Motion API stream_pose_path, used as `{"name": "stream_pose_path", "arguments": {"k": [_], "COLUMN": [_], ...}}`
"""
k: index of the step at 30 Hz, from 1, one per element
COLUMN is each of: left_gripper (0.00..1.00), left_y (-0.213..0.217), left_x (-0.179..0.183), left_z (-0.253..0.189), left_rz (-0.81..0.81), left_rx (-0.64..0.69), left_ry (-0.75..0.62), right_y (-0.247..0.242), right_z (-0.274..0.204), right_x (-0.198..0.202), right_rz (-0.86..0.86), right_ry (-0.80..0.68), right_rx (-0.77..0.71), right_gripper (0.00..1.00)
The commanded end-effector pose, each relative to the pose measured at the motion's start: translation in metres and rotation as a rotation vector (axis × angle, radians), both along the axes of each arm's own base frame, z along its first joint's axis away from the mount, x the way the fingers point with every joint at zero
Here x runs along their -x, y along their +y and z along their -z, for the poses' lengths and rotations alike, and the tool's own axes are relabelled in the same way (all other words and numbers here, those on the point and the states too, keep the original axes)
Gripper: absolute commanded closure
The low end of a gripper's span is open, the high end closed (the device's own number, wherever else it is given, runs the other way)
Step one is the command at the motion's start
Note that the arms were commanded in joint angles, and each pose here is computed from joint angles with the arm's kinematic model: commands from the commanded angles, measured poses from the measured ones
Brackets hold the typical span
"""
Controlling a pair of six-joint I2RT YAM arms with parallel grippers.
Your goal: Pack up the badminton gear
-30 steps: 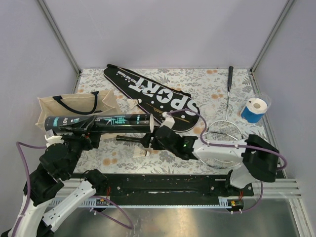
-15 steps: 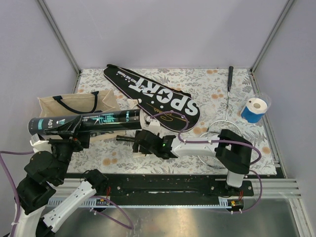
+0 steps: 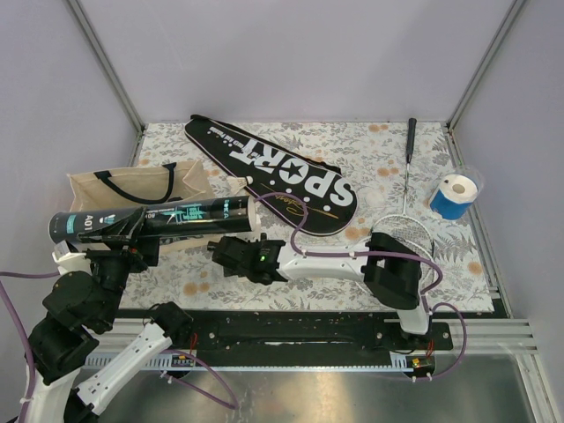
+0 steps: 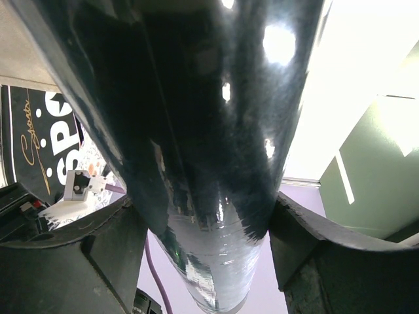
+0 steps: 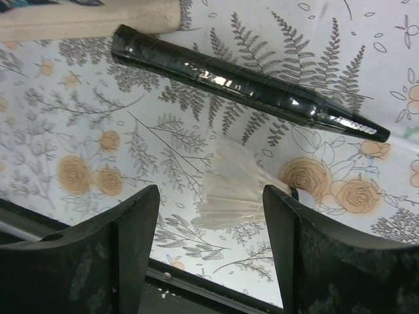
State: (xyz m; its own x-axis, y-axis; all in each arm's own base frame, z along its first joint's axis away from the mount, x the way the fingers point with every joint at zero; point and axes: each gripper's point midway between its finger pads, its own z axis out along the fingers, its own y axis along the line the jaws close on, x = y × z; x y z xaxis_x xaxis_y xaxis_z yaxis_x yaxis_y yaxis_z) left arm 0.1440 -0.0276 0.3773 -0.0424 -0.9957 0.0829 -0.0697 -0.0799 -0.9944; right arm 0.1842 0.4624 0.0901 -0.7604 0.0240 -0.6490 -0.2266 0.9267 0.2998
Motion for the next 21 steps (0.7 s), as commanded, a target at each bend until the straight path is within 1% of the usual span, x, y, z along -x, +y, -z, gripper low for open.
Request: {"name": "stream_pose_path", "arguments": {"k": [1,5,10,14,17,21], "left_gripper": [0.77,0.77,0.77,0.77,0.77,0.77], "left_y": [0.006,0.004,0.001,0.002,0.001,0.001], "left_x": [0.005,0.003,0.002,0.000,-0.001,0.000], "left_z": [-0.024,-0.022,-0.019,-0.016,-0.015,-0.016], "left_rz": [-0.012,-0.006,0.001,-0.008,-0.007,-0.005], "left_rx": [0.074,0.075,0.080,0.076,0.078,0.078], "left_ry": [-0.074,-0.068,-0.058,-0.054,-0.050,-0.052], "right_y": [-0.012,-0.013,-0.022,-0.039,-0.058,-0.081], "right_z": [-0.001,0.007,0.009,-0.003,-0.014,-0.014], "right_x": [-0.003,-0.005,-0.002,0.004,0.011,0.019], "right_rz": [0.001,-0.004,-0.009,-0.015,-0.012,-0.002], "right_ry": [-0.062,-0.066,-0.067,-0.068,-0.080,-0.078], "right_rx": [0.112,0.159,0.195,0.189,0.181,0.186], "right_gripper": [0.28,0.29,0.34,0.38,0.44,0.49]}}
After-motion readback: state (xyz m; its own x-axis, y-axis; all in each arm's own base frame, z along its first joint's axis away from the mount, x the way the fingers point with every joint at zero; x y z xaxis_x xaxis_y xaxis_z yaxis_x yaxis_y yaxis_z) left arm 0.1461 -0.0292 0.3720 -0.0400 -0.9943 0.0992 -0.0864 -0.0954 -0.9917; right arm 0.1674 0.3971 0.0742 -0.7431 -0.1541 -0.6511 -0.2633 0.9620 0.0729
